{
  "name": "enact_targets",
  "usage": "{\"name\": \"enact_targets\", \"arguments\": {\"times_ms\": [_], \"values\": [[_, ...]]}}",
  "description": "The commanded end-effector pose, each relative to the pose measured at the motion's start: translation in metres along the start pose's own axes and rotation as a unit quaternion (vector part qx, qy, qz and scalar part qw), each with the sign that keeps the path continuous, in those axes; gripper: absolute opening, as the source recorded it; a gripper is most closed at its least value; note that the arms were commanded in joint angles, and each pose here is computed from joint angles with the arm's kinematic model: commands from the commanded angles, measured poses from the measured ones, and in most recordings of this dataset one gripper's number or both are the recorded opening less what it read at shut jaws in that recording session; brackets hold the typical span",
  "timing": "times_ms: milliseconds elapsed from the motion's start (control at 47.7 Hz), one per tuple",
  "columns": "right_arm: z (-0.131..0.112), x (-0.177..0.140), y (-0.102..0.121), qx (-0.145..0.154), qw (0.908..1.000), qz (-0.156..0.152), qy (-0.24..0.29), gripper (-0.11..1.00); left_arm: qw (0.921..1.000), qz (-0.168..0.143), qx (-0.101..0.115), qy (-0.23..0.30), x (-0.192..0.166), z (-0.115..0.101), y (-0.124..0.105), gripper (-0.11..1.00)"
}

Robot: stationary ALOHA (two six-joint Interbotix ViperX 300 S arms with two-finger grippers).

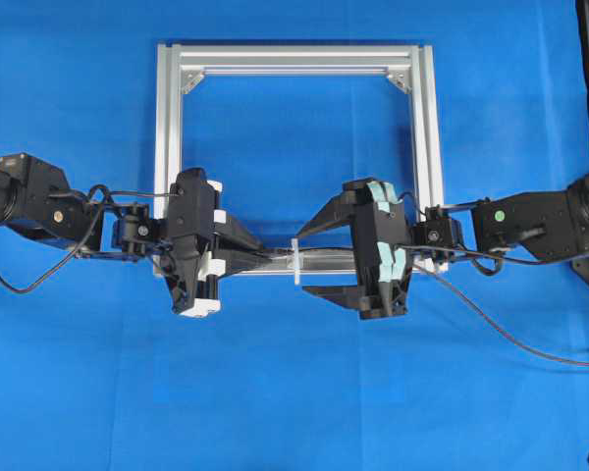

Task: Insert the wire through the string loop located in the center.
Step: 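Open the right gripper and pull the cable leftward with the left gripper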

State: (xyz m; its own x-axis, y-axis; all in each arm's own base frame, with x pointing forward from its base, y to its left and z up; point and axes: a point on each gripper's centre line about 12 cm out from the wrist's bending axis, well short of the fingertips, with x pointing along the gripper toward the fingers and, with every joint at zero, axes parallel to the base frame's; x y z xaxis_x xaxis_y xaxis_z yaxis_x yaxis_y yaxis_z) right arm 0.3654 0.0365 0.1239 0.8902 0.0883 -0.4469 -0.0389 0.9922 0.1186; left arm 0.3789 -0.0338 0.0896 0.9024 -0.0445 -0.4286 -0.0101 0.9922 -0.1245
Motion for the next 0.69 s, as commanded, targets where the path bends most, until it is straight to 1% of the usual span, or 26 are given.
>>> {"name": "enact_targets", "arguments": {"times_ms": [0, 189, 314, 545, 670], "values": [[0.006, -0.001, 0.001, 0.0, 0.9999, 0.002, -0.011, 0.94, 0.9999, -0.001, -0.001, -0.012, -0.002, 0.008, 0.0, 0.06], [0.007, -0.001, 0.001, 0.001, 0.9999, 0.002, -0.011, 0.95, 1.0, 0.0, 0.0, -0.008, -0.008, 0.004, 0.0, 0.06], [0.006, -0.001, 0.002, 0.0, 0.9999, 0.003, -0.01, 0.95, 1.0, -0.001, -0.001, -0.006, -0.02, 0.002, 0.0, 0.06], [0.006, -0.001, 0.003, 0.001, 0.9999, 0.003, -0.01, 0.95, 1.0, -0.008, 0.0, -0.005, -0.053, -0.003, -0.003, 0.06], [0.007, -0.001, 0.003, 0.002, 0.9999, 0.003, -0.01, 0.95, 0.9999, -0.007, -0.005, 0.009, -0.076, -0.017, 0.0, 0.06]]}}
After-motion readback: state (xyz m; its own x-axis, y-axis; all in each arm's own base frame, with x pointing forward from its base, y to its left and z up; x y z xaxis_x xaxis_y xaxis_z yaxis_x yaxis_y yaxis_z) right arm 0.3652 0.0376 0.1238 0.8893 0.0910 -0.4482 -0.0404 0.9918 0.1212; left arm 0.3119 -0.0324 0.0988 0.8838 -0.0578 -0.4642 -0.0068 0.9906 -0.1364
